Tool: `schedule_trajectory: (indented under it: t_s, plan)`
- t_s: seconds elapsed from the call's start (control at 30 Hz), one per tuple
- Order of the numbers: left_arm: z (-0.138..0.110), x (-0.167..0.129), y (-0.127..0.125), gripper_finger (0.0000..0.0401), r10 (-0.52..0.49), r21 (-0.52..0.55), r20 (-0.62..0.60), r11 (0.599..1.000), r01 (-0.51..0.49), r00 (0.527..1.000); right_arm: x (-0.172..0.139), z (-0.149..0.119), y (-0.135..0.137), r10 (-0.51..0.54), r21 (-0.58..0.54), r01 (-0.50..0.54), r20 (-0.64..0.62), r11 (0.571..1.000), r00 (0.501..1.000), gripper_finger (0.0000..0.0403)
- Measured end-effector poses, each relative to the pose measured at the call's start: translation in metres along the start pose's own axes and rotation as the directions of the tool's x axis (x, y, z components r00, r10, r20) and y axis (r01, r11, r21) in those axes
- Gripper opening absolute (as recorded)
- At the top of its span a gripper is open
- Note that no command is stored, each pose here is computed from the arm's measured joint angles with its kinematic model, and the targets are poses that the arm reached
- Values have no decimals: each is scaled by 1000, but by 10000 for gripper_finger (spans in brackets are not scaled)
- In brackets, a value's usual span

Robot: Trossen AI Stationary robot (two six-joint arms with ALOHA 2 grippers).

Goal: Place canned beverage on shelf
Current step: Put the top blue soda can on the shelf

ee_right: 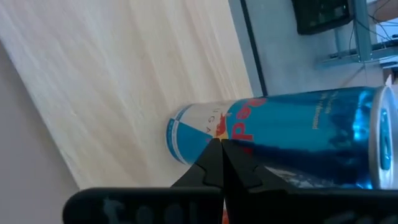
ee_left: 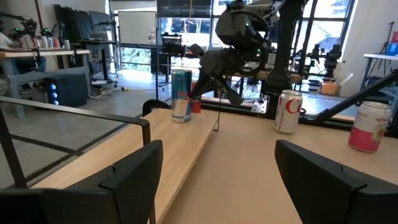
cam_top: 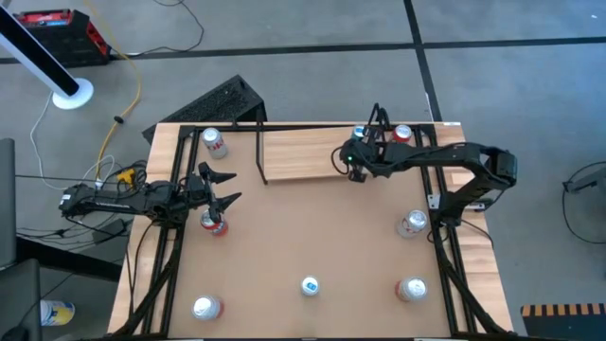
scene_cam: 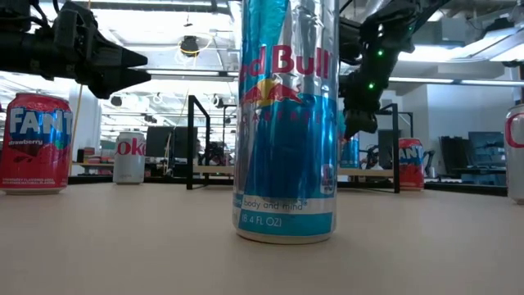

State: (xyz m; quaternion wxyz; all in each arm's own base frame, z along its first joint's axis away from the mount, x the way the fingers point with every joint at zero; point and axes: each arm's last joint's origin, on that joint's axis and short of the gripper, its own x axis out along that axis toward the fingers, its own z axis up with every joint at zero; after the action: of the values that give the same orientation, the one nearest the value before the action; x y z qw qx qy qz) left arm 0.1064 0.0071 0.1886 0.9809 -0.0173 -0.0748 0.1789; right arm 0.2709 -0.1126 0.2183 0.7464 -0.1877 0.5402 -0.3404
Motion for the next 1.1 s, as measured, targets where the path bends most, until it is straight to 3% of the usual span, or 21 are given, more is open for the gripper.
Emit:
schedule_trajectory:
  t_s: [0.57, 1.1]
  plan:
    - [0, 0, 0, 295, 0, 8, 0, 1000, 0, 1000, 24, -11, -34, -58, 8, 58, -66, 998, 996, 18]
    - [0, 0, 0, 295, 0, 8, 0, 1000, 0, 1000, 33, -12, -50, -57, 59, 59, -27, 997, 998, 18]
